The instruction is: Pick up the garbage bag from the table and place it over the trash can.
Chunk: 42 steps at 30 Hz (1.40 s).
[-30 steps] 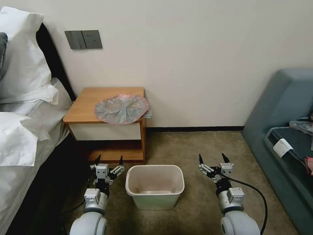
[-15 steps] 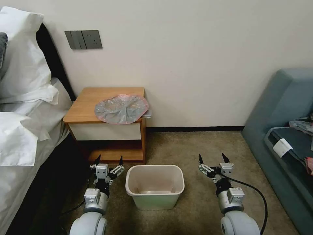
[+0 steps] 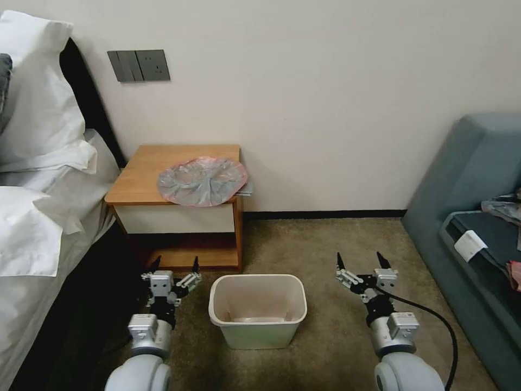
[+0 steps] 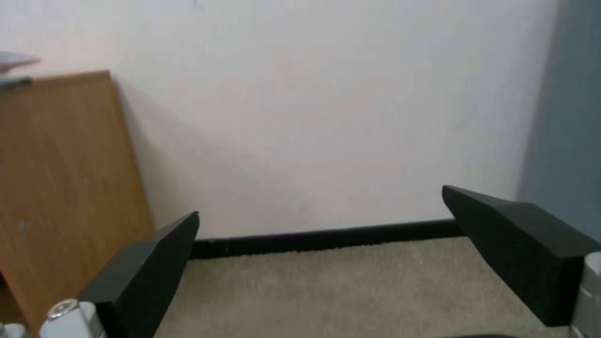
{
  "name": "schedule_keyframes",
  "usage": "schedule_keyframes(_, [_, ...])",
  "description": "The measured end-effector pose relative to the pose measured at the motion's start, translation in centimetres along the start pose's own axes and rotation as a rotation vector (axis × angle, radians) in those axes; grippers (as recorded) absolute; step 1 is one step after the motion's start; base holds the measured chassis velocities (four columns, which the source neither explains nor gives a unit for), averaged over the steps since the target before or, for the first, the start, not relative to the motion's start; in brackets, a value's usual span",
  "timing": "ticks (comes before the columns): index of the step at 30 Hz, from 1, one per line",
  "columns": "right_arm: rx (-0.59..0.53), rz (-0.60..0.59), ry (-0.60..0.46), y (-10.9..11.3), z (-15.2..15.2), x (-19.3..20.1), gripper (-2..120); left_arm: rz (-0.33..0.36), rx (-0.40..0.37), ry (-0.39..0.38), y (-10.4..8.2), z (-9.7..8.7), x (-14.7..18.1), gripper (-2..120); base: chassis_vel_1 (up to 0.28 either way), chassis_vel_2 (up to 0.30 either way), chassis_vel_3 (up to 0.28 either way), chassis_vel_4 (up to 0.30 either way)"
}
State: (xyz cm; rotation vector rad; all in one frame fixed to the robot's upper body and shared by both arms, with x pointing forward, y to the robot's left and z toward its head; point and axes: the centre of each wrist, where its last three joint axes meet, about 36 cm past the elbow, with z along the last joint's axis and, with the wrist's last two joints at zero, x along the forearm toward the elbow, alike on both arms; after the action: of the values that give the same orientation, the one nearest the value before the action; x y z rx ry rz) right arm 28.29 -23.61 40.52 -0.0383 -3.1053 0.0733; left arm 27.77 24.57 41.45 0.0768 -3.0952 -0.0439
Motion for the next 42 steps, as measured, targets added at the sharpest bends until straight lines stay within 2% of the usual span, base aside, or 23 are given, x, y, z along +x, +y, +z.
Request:
schedule_keyframes(1, [-0.008, 0.01, -0.006, -0.2, -0.9, 0.4, 100, -0.008, 0.008, -0.003, 0.2, -0.8, 0.4, 100, 0.0, 0.0, 0.0, 0.0])
schedule_keyframes(2, [-0.008, 0.01, -0.006, -0.2, -0.9, 0.4, 100, -0.008, 0.008, -0.003, 0.2, -0.8, 0.4, 100, 0.0, 0.0, 0.0, 0.0])
schedule_keyframes(4, [-0.024, 0.027, -0.016, -0.5, -2.7, 1.3, 100, -0.024, 0.024, -0.013, 0.7, -2.5, 1.2, 100, 0.0, 0.0, 0.0, 0.0])
schedule_keyframes(5, [-0.024, 0.027, -0.016, -0.5, -2.7, 1.3, 100, -0.024, 0.024, -0.013, 0.7, -2.5, 1.2, 100, 0.0, 0.0, 0.0, 0.0])
schedule_keyframes(8, [-0.048, 0.053, -0.034, -1.0, -5.6, 2.8, 100, -0.043, 0.043, -0.024, 1.3, -4.9, 2.5, 100, 0.0, 0.0, 0.0, 0.0])
schedule_keyframes(9, [-0.048, 0.053, -0.034, -1.0, -5.6, 2.8, 100, -0.043, 0.043, -0.024, 1.3, -4.9, 2.5, 100, 0.0, 0.0, 0.0, 0.0])
schedule_keyframes(12, [-0.067, 0.071, -0.051, -1.3, -8.2, 4.2, 100, -0.056, 0.058, -0.036, 1.7, -7.2, 3.8, 100, 0.0, 0.0, 0.0, 0.0])
schedule_keyframes(13, [-0.067, 0.071, -0.051, -1.3, -8.2, 4.2, 100, -0.056, 0.058, -0.036, 1.7, -7.2, 3.8, 100, 0.0, 0.0, 0.0, 0.0])
schedule_keyframes(18, [-0.087, 0.091, -0.048, -1.6, -10.7, 5.9, 100, -0.068, 0.075, -0.045, 2.0, -9.8, 5.3, 100, 0.0, 0.0, 0.0, 0.0])
schedule_keyframes(22, [-0.096, 0.103, -0.013, -1.9, -10.6, 6.3, 100, -0.084, 0.087, 0.001, 2.5, -9.9, 6.0, 100, 0.0, 0.0, 0.0, 0.0])
schedule_keyframes(26, [-0.139, 0.068, -0.037, -1.8, -10.7, 6.2, 100, -0.086, 0.09, 0.007, 2.6, -9.9, 6.1, 100, 0.0, 0.0, 0.0, 0.0])
schedule_keyframes(29, [-0.15, 0.054, -0.074, -1.8, -10.6, 6.2, 100, -0.077, 0.09, 0.005, 2.7, -10.0, 6.0, 100, 0.0, 0.0, 0.0, 0.0])
schedule_keyframes(30, [-0.152, 0.046, -0.1, -1.8, -10.6, 6.2, 100, -0.04, 0.075, -0.018, 2.9, -10.3, 5.6, 100, 0.0, 0.0, 0.0, 0.0])
schedule_keyframes(34, [-0.165, 0.046, -0.117, -1.9, -10.6, 6.1, 100, -0.011, 0.053, -0.039, 3.1, -10.5, 5.3, 100, 0.0, 0.0, 0.0, 0.0])
schedule_keyframes(42, [-0.195, 0.07, -0.119, -2.1, -10.6, 5.9, 100, -0.007, 0.048, -0.043, 3.1, -10.5, 5.2, 100, 0.0, 0.0, 0.0, 0.0])
